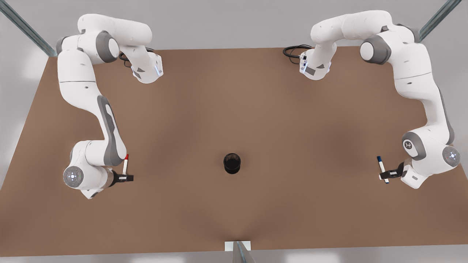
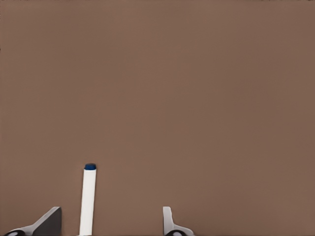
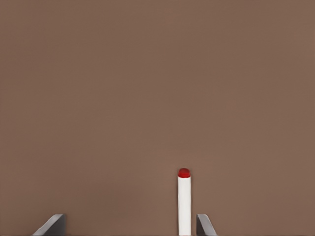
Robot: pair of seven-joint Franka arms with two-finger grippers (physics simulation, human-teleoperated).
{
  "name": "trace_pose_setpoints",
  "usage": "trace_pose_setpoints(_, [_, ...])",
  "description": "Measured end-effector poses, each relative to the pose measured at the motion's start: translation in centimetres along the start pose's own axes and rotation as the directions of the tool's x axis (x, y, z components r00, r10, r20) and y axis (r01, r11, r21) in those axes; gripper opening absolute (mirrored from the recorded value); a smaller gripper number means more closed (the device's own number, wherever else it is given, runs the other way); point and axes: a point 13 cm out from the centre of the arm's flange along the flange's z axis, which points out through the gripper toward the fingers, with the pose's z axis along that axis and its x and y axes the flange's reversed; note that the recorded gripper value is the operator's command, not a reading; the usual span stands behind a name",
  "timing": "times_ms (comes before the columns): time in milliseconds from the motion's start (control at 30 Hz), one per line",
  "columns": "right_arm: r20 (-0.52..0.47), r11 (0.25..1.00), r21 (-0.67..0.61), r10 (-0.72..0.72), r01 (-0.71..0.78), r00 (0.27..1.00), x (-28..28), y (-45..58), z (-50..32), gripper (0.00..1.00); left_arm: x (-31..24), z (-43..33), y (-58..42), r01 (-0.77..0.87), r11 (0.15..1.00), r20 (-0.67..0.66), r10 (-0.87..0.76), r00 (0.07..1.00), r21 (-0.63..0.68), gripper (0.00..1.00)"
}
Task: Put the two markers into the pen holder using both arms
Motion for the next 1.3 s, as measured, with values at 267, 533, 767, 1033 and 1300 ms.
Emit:
trace_pose_setpoints(267, [0.022,1.000,0.015,0.019,-0.019,1.000,0.1,-2.1,7.7,1.00,-1.8,4.1,4.0,-0.056,0.998,0.117,0.059,0.991,-0.033,0.65])
trace_pose_setpoints(533, [0.070,0.999,0.018,0.025,-0.026,0.997,2.0,-2.8,7.8,0.42,-2.5,4.8,4.1,-0.106,0.994,0.156,0.110,0.982,-0.036,0.50])
trace_pose_setpoints(767, [0.088,0.999,0.005,0.036,-0.037,0.995,2.1,-3.0,8.1,0.37,-2.7,4.9,4.0,-0.138,0.990,0.167,0.143,0.976,-0.039,0.48])
trace_pose_setpoints(1033, [0.059,0.999,-0.006,0.035,-0.035,0.998,4.7,-2.6,8.3,0.36,-2.6,5.7,3.1,-0.111,0.994,0.172,0.110,0.979,-0.003,0.48])
trace_pose_setpoints(1300, [0.080,1.000,-0.014,0.029,-0.028,0.996,4.3,-2.2,7.0,0.21,-2.1,6.5,3.8,-0.127,0.991,0.147,0.131,0.980,-0.036,0.47])
